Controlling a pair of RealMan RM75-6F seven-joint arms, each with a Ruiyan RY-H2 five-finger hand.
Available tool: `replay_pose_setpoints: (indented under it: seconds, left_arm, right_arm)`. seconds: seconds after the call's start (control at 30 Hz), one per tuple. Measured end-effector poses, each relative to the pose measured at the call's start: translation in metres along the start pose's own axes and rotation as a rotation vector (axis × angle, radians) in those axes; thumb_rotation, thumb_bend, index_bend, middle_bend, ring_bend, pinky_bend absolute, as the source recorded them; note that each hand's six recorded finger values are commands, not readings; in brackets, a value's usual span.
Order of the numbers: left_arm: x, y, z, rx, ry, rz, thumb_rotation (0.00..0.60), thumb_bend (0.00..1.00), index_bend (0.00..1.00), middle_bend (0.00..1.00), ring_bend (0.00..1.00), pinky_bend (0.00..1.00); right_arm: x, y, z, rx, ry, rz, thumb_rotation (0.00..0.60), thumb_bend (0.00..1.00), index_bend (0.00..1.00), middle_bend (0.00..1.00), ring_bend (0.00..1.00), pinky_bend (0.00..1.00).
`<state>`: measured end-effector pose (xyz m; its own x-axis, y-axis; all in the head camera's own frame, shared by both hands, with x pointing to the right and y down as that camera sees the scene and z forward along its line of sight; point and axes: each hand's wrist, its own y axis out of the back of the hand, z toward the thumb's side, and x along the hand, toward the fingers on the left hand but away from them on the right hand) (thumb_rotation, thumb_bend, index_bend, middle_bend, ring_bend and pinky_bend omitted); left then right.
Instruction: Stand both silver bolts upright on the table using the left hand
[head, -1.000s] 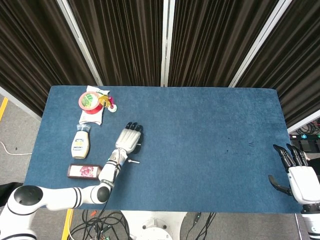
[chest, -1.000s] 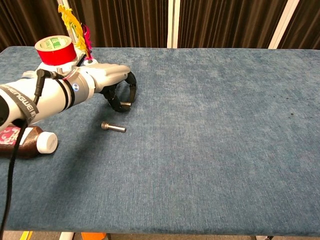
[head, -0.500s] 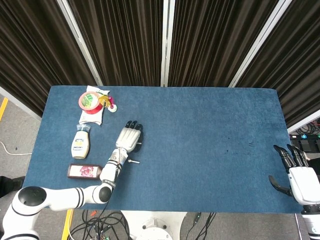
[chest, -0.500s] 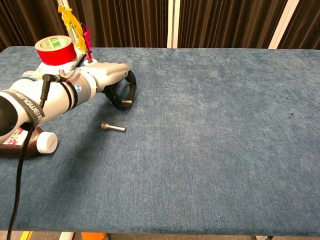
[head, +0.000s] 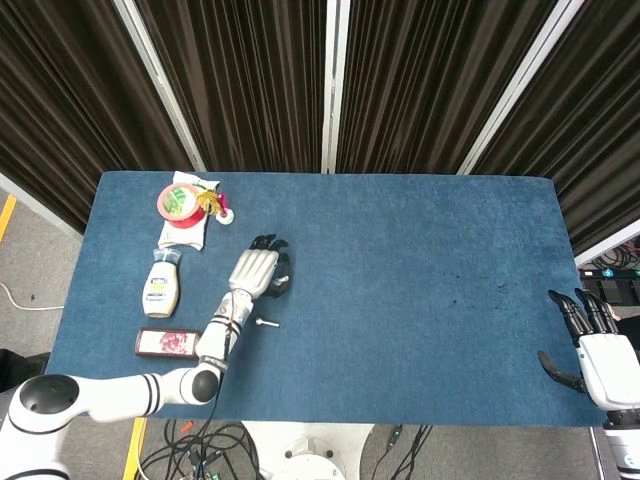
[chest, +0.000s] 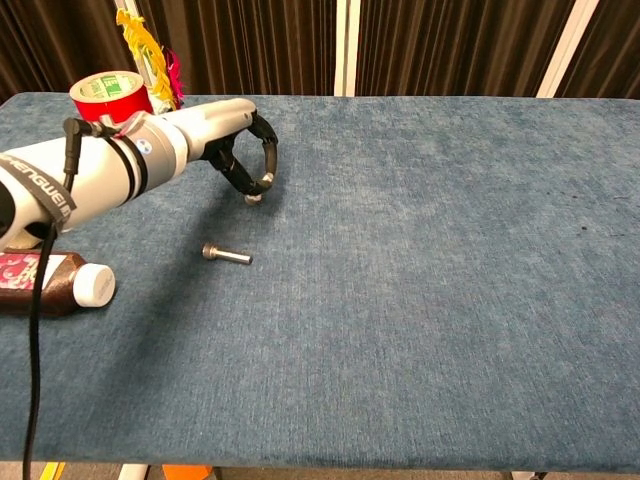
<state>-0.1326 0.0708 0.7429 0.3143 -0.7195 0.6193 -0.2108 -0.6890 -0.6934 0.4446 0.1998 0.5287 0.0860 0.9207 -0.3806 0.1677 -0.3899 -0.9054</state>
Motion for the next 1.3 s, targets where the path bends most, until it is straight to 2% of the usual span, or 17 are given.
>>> replay_pose_setpoints:
  seconds: [0.33,0.9,1.13,1.3]
  left_arm:
    - [0.006,0.002,-0.014,-0.105,0.011,0.016,0.6,0.38,0.53,0.15,0.0,0.0]
    - [0.002,0.001,-0.036,-0.091,0.032,0.032,0.6,0.39,0.46,0.15,0.0,0.0]
    - [-0.003,0.006,-0.034,-0.074,0.01,0.047,0.6,0.39,0.31,0.15,0.0,0.0]
    - [-0.014,0.019,-0.036,-0.054,-0.013,0.082,0.6,0.39,0.3,0.15,0.0,0.0]
  right_arm:
    - [-0.001,0.0,0.0,0.0,0.001,0.001,0.6,0.22,0.03,0.14,0.0,0.0]
    - [0.0,0.001,0.002,0.0,0.006,-0.006,0.6,0.22,0.03,0.14,0.0,0.0]
    - [0.0,0.002,0.005,0.001,0.018,-0.009,0.6,0.22,0.03,0.14,0.0,0.0]
    - [-0.002,0.002,0.006,-0.001,0.028,-0.009,0.6,0.22,0.03,0.14,0.0,0.0]
